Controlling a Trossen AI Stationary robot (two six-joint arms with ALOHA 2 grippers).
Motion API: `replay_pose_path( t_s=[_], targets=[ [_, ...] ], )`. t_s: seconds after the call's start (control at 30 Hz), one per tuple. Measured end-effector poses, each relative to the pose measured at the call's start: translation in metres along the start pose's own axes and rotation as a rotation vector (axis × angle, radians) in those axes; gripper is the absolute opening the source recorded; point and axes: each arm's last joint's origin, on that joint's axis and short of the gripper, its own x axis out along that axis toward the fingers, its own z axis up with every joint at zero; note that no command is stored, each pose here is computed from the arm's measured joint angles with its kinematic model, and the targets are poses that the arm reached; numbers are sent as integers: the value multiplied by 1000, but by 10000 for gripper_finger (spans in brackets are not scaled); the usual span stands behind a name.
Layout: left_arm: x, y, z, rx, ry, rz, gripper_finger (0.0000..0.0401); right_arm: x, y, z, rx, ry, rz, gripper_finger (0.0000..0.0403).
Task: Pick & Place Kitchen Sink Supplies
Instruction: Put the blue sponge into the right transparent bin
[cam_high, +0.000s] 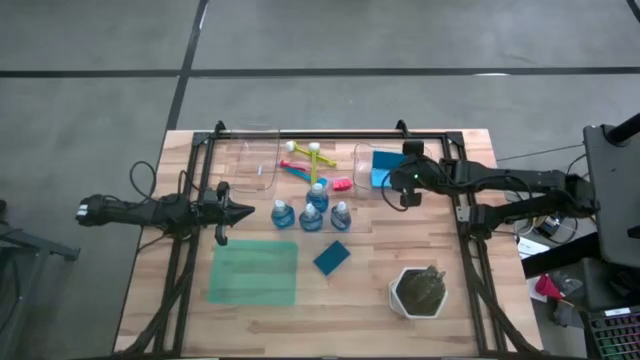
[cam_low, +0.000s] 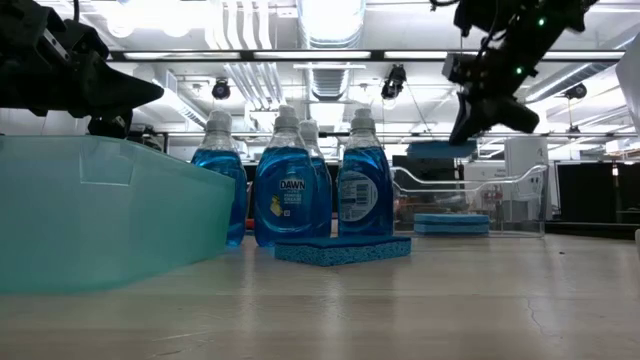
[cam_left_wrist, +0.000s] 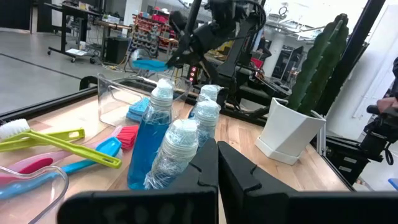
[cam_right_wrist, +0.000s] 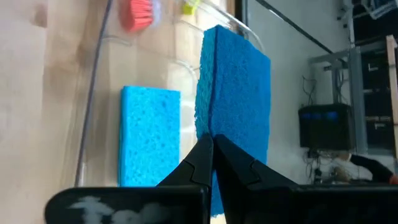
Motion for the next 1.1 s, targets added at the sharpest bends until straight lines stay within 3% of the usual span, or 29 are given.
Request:
replay_pose_path(
  t_s=[0.4, 0.57, 1.1],
  targets=[
    [0, 0, 0, 0, 0, 0, 0, 23, 11, -21, -3, 12, 13, 8],
    [0, 0, 0, 0, 0, 0, 0, 32, 14, -24, -15, 8, 81, 8],
    [0, 0, 0, 0, 0, 0, 0, 72, 31, -24, -108, 143, 156, 8]
  ],
)
